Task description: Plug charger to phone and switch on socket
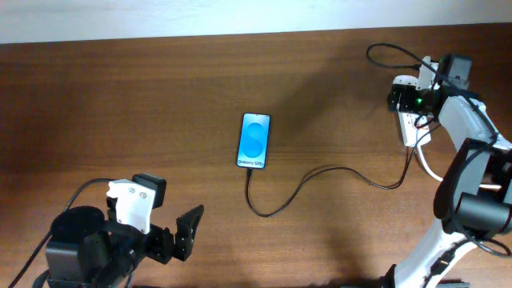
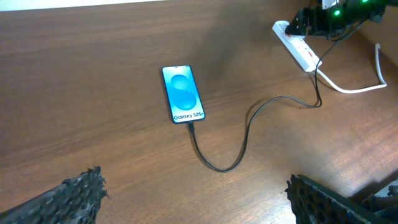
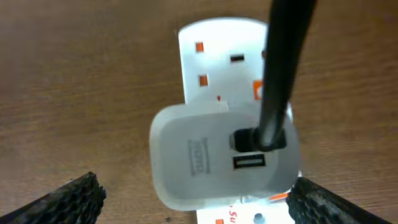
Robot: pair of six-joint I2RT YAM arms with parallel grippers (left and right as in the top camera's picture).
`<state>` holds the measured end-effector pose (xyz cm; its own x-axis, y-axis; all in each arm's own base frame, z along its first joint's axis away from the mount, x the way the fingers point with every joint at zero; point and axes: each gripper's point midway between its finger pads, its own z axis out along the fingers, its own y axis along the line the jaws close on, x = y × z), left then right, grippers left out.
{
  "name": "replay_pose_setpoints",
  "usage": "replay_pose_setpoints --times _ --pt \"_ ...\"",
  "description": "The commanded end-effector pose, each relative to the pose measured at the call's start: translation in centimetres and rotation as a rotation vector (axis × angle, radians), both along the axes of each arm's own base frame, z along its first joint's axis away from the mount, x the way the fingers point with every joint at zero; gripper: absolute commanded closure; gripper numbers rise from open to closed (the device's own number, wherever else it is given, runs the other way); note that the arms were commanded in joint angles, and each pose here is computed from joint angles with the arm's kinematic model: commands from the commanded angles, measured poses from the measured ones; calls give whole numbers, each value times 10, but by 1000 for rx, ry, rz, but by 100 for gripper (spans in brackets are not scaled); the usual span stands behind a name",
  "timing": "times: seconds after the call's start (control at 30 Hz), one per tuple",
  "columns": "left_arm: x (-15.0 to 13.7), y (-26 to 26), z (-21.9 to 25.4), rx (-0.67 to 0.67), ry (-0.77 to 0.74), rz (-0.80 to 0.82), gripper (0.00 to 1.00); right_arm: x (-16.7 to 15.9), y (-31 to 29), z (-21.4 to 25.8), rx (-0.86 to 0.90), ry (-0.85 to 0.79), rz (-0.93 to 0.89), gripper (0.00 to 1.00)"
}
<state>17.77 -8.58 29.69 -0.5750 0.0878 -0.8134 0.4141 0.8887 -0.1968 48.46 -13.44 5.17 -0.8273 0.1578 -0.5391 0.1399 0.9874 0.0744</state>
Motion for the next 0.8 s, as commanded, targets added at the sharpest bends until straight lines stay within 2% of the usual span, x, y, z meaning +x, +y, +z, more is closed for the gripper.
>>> replay_pose_setpoints --times 0.0,0.5,0.77 --pt "0 0 -2 11 -4 -9 1 3 5 -11 5 7 47 2" --pt "0 0 -2 11 -4 -9 1 -10 20 -34 88 84 71 2" --pt "0 0 -2 11 -4 -9 1 -6 26 -36 121 69 85 2"
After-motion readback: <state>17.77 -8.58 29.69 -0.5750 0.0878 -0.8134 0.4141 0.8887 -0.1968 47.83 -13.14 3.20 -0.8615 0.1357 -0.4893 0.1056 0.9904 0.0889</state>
